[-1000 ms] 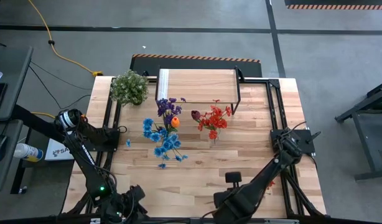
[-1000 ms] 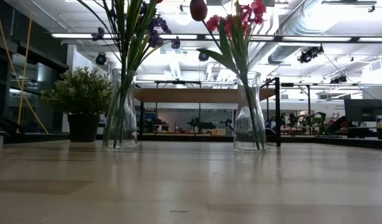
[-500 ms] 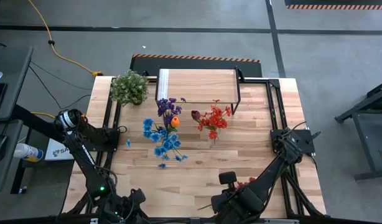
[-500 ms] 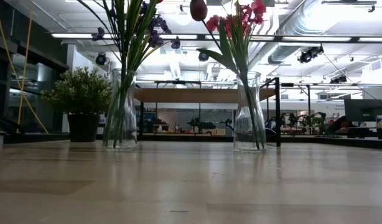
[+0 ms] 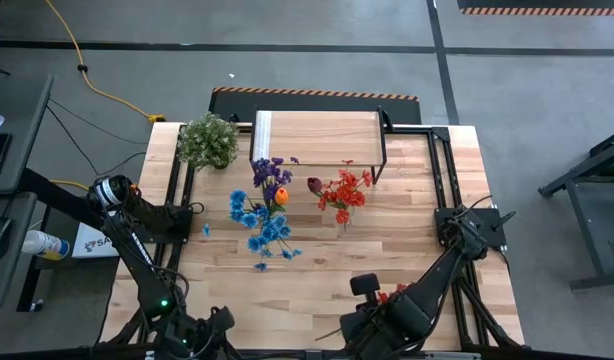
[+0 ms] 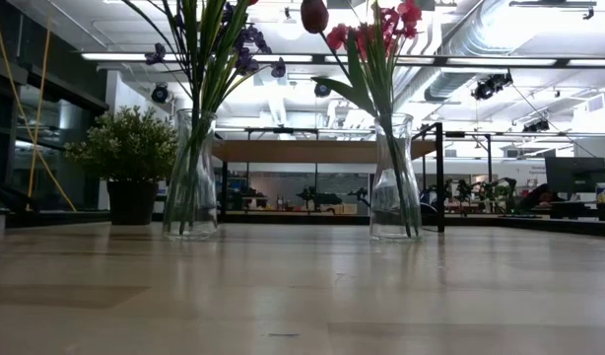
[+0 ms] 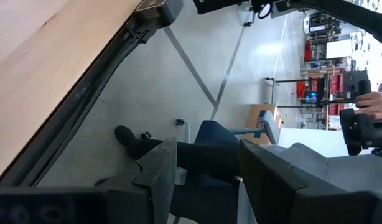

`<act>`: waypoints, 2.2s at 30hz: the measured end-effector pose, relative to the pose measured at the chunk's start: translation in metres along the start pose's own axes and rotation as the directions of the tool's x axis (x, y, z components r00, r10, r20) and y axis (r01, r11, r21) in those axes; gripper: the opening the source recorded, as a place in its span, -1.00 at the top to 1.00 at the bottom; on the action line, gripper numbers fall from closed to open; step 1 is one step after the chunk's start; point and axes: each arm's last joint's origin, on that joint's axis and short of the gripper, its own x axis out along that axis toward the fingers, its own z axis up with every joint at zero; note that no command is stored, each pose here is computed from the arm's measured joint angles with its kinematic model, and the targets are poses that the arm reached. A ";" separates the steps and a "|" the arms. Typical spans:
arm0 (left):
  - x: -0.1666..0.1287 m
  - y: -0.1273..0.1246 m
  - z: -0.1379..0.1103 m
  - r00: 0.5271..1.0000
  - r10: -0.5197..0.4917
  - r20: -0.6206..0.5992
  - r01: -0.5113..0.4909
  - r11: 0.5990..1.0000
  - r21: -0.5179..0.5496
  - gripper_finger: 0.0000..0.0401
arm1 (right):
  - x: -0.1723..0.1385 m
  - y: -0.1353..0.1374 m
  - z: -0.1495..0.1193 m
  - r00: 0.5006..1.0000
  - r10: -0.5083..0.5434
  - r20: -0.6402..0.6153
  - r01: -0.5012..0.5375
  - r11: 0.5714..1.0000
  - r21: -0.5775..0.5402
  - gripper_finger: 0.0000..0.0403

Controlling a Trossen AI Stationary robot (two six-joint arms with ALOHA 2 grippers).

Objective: Pick and place flowers into a vace then onto a shelf
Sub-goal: Put the red flowers into the right transparent vase

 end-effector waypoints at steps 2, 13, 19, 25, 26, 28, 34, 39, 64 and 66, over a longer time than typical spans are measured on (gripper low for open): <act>0.000 0.000 0.000 1.000 0.000 0.000 0.000 1.000 0.000 -0.03 | 0.000 0.000 0.000 1.000 -0.007 0.004 0.007 1.000 -0.004 1.00; 0.000 -0.002 0.000 1.000 -0.021 0.000 0.021 1.000 -0.019 -0.03 | -0.033 -0.036 0.002 0.982 -0.124 0.144 0.121 0.992 0.025 1.00; 0.000 -0.006 0.000 0.998 -0.062 0.004 0.062 0.997 -0.038 -0.03 | -0.074 -0.070 -0.006 0.946 -0.194 0.260 0.184 0.981 0.061 1.00; -0.001 -0.012 0.001 0.992 -0.114 0.047 0.117 0.991 -0.057 -0.03 | -0.110 -0.096 -0.021 0.880 -0.303 0.365 0.278 0.953 0.121 1.00; -0.001 -0.013 0.001 0.991 -0.122 0.052 0.125 0.990 -0.061 -0.03 | -0.115 -0.099 -0.023 0.874 -0.308 0.375 0.280 0.951 0.128 1.00; -0.001 -0.014 0.002 0.990 -0.130 0.063 0.134 0.989 -0.065 -0.03 | -0.123 -0.102 -0.028 0.870 -0.300 0.391 0.267 0.954 0.137 1.00; 0.001 -0.016 0.006 0.985 -0.146 0.089 0.153 0.985 -0.079 -0.03 | -0.147 -0.104 -0.048 0.860 -0.249 0.446 0.198 0.967 0.159 1.00; 0.004 -0.018 0.016 0.983 -0.151 0.104 0.160 0.984 -0.078 -0.03 | -0.173 -0.105 -0.072 0.832 -0.211 0.513 0.125 0.972 0.197 1.00; 0.017 -0.025 0.059 0.973 -0.189 0.133 0.198 0.978 -0.060 -0.03 | -0.283 -0.129 -0.130 0.276 -0.510 0.815 0.569 0.770 0.289 1.00; 0.018 -0.026 0.063 0.969 -0.198 0.150 0.208 0.977 -0.050 -0.03 | -0.284 -0.131 -0.126 0.261 -0.525 0.810 0.616 0.737 0.279 1.00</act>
